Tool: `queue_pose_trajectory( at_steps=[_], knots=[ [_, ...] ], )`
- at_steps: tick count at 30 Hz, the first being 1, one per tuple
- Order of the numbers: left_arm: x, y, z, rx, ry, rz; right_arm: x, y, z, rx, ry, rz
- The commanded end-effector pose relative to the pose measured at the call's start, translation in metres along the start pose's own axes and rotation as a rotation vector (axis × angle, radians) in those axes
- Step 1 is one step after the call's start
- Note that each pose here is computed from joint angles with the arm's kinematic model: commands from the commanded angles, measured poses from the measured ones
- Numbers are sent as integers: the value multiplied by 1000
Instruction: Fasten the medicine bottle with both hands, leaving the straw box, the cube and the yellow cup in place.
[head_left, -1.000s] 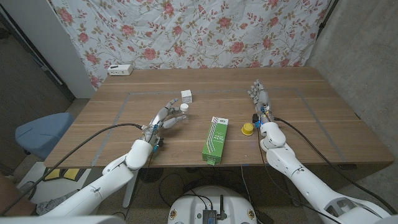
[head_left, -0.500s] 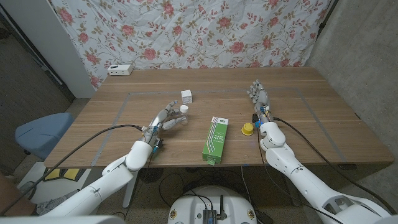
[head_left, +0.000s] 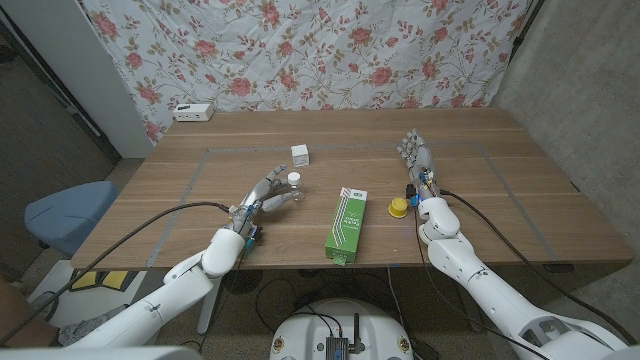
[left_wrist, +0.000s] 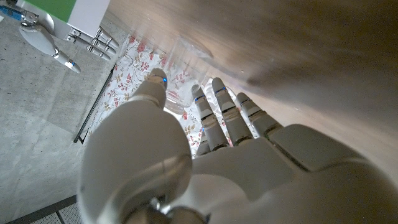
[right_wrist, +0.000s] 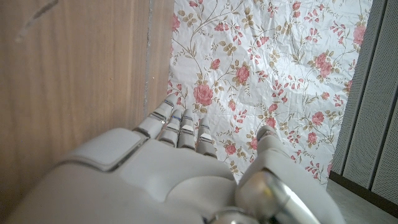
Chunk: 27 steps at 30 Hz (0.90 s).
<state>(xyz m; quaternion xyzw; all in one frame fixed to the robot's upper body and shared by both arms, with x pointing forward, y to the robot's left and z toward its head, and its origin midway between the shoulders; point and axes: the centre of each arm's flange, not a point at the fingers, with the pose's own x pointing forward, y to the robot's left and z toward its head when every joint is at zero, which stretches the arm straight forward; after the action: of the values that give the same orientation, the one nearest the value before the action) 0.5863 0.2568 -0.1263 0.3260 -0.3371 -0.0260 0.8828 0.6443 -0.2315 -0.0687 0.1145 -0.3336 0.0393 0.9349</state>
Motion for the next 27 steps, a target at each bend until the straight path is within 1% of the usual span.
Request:
queue_pose_trajectory(
  at_steps=[1,10,17,24,27],
  knots=[
    [-5,-2,-4,7,10,-8,-5,-1,-2,7,-2,-9],
    [-7,-2,-7,8,21,-5,-5,0,-4,9,1,-10],
    [-6,-1,-7,3,12,0,-6,1,-5,7,4,-14],
    [-8,2,-5,-10,18,9,-8,0,-6,7,7,-18],
    [-9,3,-5,-16,10,9,-9,1,-7,8,9,-20]
  ],
)
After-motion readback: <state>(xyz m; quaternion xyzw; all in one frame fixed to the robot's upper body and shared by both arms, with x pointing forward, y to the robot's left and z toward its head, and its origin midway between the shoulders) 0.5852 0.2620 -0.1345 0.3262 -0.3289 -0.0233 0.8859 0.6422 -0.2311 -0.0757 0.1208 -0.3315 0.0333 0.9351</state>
